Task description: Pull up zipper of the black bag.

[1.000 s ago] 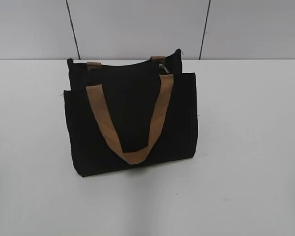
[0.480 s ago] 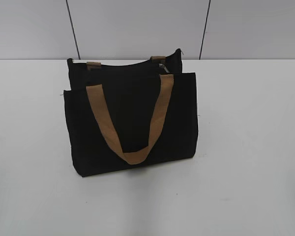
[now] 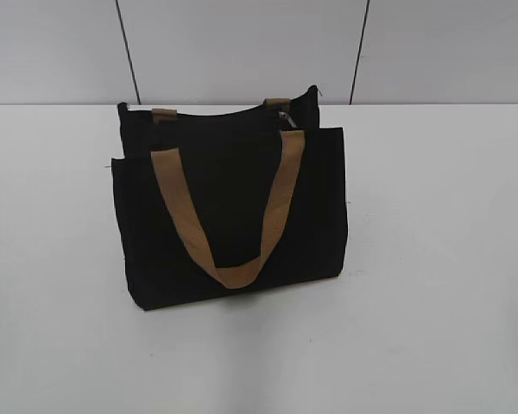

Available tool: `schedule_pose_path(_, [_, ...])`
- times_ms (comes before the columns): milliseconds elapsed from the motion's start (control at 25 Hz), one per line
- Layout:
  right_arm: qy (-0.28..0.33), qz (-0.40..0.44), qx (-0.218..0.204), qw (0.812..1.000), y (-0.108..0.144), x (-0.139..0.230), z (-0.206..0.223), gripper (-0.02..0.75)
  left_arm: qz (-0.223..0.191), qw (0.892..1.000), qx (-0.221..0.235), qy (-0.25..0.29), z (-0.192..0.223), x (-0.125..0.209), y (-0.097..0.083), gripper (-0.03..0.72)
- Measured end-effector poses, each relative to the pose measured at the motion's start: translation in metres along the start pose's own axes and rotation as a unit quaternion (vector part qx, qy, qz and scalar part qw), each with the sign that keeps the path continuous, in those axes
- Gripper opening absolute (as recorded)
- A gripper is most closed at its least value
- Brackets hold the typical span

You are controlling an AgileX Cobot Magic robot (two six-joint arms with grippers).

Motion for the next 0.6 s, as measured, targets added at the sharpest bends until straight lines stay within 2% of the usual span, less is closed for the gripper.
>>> schedule_pose_path(400, [0.001, 0.052, 0.090, 0.995, -0.004, 0.001, -0.002, 0.589, -0.038, 0.996, -0.073, -0.043, -0.012, 0.005, 0.003, 0.363])
schedule_pose_path(600, [0.001, 0.073, 0.126, 0.989, -0.006, 0.001, -0.002, 0.589, -0.042, 0.995, -0.080, -0.044, -0.012, 0.005, 0.003, 0.348])
Point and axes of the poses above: a point on each arm's last joint axis where the gripper is mounted, z pointing out along that axis toward the gripper, y along the wrist's bending axis when the last joint is at zero, x = y × z, the point moved 3 cm from there along z, pointing out along that axis toward the gripper, and after that the axes turned 3 degrees about z, right-handed, at the moved point
